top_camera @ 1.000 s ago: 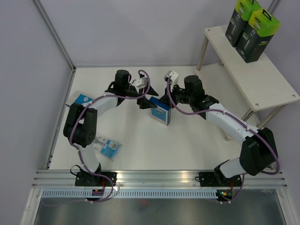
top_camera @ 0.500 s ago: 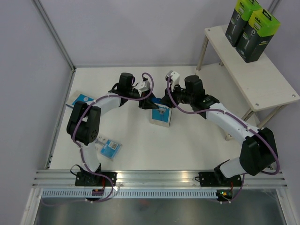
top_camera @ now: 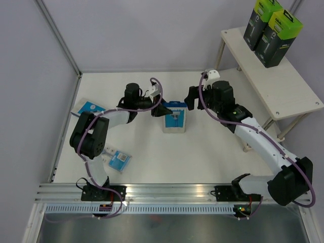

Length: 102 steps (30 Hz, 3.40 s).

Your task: Place and organize the shaving razors onto the shelf

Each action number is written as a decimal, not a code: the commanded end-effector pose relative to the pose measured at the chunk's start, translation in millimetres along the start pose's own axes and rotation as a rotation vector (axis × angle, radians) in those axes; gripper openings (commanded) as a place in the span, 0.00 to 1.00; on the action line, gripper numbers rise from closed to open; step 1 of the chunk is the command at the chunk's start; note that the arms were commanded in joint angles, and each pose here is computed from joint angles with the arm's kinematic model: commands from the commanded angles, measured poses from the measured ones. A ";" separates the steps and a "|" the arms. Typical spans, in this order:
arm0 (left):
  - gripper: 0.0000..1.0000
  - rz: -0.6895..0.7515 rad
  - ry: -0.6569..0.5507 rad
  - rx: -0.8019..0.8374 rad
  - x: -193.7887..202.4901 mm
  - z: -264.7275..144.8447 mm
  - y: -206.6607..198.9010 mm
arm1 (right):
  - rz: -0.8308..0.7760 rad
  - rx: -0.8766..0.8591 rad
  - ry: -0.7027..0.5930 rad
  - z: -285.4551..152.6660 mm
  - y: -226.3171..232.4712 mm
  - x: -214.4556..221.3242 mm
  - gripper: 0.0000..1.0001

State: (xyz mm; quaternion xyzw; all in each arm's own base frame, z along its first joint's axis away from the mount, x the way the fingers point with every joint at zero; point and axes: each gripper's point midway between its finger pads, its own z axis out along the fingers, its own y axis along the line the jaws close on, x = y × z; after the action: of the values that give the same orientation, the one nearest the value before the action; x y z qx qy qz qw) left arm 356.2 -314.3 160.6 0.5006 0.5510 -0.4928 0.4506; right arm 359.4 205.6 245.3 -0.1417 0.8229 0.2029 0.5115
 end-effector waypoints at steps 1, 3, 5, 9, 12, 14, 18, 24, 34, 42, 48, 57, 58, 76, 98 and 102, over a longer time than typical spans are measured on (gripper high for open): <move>0.29 -0.153 -0.368 -0.282 -90.0 -14.9 28.7 | 0.167 0.284 -0.088 -28.4 -42.8 -19.0 0.95; 0.28 -0.270 -0.491 -0.292 -102.0 -14.7 20.8 | 0.251 0.349 -0.093 -39.3 -52.7 -4.4 0.95; 0.26 -0.334 -0.545 -0.339 -105.3 -3.9 20.9 | 0.325 0.329 -0.136 -50.0 -49.0 -1.7 0.95; 0.24 -0.409 -0.508 -0.470 -102.6 21.5 30.4 | 0.367 0.168 -0.129 -55.3 -27.1 41.2 0.90; 0.24 -0.485 -0.597 -0.606 -111.6 25.7 48.5 | 0.367 0.109 -0.166 -68.2 -19.4 45.8 0.87; 0.25 -0.558 -0.667 -0.712 -105.5 25.2 67.2 | 0.344 0.106 -0.173 -79.4 -18.8 44.5 0.86; 0.25 -0.629 -0.809 -0.750 -110.7 40.2 86.5 | 0.297 0.136 -0.190 -103.4 -22.9 38.6 0.83; 0.25 -0.725 -0.999 -0.798 -115.0 76.0 120.6 | 0.428 0.405 -0.133 -133.5 -63.2 72.7 0.67; 0.25 -0.800 -1.183 -0.769 -122.1 132.1 137.8 | 0.411 0.244 -0.254 -150.5 -43.3 64.7 0.28; 0.25 -0.846 -1.265 -0.764 -115.2 172.4 148.1 | 0.353 0.314 -0.327 -172.7 -56.5 48.3 0.00; 0.26 -0.925 -1.326 -0.822 -98.6 196.7 154.9 | 0.350 0.390 -0.417 -196.9 -70.6 37.0 0.01; 0.27 -1.038 -1.284 -0.857 -65.6 224.4 154.4 | 0.333 0.382 -0.394 -194.9 -69.0 41.5 0.01; 0.28 -1.041 -1.274 -0.863 -63.5 226.1 154.2 | 0.334 0.384 -0.397 -195.5 -69.5 40.9 0.01; 0.84 -0.961 -1.090 -0.749 -66.0 245.8 135.0 | 0.338 0.403 -0.427 -202.5 -73.4 39.2 0.02; 0.72 -1.031 -1.028 -0.732 -45.0 273.3 136.6 | 0.336 0.428 -0.418 -193.2 -78.4 43.9 0.03; 0.78 -1.025 -1.017 -0.723 -49.0 274.3 134.5 | 0.330 0.430 -0.414 -192.4 -78.5 42.6 0.03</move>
State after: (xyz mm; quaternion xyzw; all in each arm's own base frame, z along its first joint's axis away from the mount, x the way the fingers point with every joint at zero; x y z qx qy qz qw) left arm 500.4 -583.8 163.5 -0.2755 0.5658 -0.5856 0.5109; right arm 221.1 47.0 264.3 0.1440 0.7430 0.1393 0.6386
